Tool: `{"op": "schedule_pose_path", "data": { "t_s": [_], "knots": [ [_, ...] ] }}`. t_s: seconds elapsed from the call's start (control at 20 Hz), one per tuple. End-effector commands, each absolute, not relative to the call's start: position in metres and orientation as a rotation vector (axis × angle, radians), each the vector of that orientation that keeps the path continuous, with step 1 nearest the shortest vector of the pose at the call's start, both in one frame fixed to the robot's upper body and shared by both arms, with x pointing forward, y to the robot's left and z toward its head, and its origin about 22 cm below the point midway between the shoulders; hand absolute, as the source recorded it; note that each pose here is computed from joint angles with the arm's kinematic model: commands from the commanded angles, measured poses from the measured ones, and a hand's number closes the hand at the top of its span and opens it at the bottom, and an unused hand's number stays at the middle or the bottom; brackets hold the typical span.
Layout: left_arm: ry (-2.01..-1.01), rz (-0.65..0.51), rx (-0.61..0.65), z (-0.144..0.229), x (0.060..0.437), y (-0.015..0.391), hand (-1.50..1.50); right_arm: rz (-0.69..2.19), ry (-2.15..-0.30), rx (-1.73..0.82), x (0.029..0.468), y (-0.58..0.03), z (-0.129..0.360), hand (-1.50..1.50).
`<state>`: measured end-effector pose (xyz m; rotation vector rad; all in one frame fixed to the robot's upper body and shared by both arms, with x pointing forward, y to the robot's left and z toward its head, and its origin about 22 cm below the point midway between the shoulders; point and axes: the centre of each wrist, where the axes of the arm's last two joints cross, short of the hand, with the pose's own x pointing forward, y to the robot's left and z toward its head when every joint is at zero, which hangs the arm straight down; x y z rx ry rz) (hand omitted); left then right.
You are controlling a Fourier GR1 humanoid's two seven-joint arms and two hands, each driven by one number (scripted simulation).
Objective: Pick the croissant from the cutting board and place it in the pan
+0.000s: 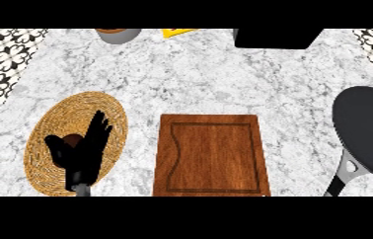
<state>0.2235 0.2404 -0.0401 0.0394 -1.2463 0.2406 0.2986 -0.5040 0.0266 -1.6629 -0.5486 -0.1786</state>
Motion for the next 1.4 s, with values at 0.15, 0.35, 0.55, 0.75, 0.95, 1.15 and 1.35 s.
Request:
{"op": "schedule_pose_path", "data": {
  "t_s": [0.15,0.35,0.55,0.75,0.95,1.15,1.35],
  "knots": [
    [-1.254,0.264,0.058,-0.036,0.23,0.242,0.0,-0.47,-0.934,-1.594,0.325,-0.493,0.057,-1.5],
    [-1.226,0.274,0.08,-0.041,0.222,0.252,0.0,-0.61,-1.073,-1.5,0.302,-0.504,0.041,-1.5],
    [-1.219,0.292,0.072,-0.043,0.215,0.246,0.0,-0.746,-1.252,-1.345,0.285,-0.517,0.048,-1.5],
    [-1.224,0.297,0.085,-0.038,0.217,0.244,0.0,-0.792,-1.352,-1.24,0.253,-0.514,0.011,-1.5],
    [-1.228,0.291,0.11,-0.043,0.207,0.253,0.0,-0.73,-1.461,-1.106,0.224,-0.507,-0.007,-1.5],
    [-1.209,0.307,0.092,-0.042,0.212,0.249,0.0,-0.684,-1.49,-1.077,0.208,-0.48,-0.001,-1.5],
    [-1.232,0.29,0.096,-0.043,0.21,0.257,0.0,-0.697,-1.489,-1.091,0.179,-0.462,0.024,-1.5]
  ]
}}
